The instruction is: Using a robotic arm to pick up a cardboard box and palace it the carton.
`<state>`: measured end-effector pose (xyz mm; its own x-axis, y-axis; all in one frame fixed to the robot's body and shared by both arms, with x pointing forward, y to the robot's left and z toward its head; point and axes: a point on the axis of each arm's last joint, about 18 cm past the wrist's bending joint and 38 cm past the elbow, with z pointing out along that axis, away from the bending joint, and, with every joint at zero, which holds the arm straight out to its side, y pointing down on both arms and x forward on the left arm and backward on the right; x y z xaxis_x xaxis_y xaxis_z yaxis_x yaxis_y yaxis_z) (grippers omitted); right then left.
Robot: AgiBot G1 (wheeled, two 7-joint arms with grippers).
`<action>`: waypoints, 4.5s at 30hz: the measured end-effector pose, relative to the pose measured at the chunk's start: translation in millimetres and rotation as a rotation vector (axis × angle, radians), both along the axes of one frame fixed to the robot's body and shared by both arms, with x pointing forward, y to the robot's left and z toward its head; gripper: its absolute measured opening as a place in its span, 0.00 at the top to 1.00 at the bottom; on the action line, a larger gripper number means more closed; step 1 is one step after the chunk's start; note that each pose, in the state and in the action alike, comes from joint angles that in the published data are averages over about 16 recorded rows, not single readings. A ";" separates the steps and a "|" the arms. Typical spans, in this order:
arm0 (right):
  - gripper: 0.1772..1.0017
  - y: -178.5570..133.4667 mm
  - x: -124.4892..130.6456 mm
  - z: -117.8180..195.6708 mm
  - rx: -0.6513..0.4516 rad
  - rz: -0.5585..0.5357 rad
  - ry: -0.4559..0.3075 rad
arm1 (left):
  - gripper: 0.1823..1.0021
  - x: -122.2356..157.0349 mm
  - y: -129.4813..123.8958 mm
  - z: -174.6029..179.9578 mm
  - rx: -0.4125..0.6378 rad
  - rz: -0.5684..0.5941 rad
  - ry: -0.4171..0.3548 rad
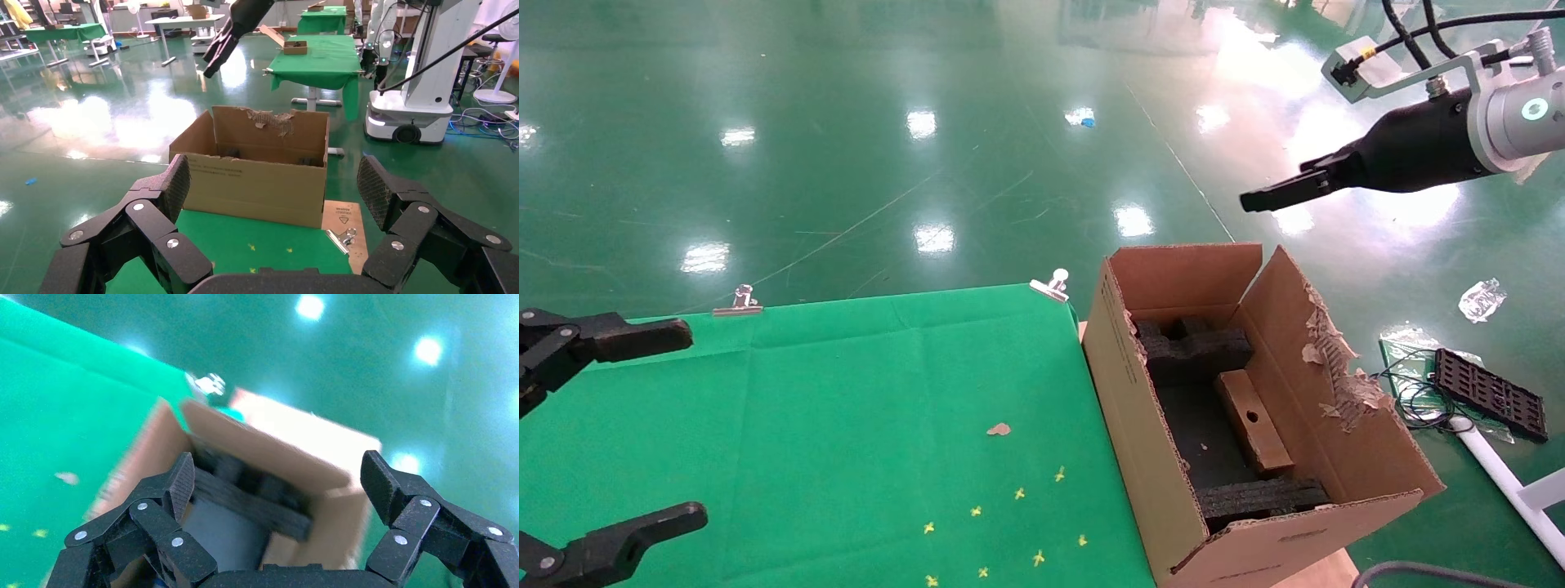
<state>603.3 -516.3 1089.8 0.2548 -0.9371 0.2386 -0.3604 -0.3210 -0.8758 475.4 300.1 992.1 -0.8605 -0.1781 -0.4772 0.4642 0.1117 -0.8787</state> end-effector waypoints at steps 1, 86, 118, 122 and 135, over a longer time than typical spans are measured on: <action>0.01 1.1 -1.2 2.8 0.000 0.010 -0.011 | 0.00 0.0 0.0 0.0 0.000 0.000 0.000; 0.00 214.7 -133.0 -98.6 0.129 1.248 -0.501 | 0.00 0.2 0.3 0.1 -0.001 0.001 0.000; 0.00 214.3 -128.3 -97.8 0.129 1.236 -0.492 | 0.00 0.2 0.3 0.0 -0.001 0.001 0.000; 0.00 214.3 -128.2 -97.8 0.129 1.236 -0.491 | 0.00 0.2 0.3 0.0 -0.001 0.001 0.000; 0.00 214.2 -127.9 -97.8 0.129 1.235 -0.491 | 0.00 0.2 0.3 0.0 -0.001 0.001 0.000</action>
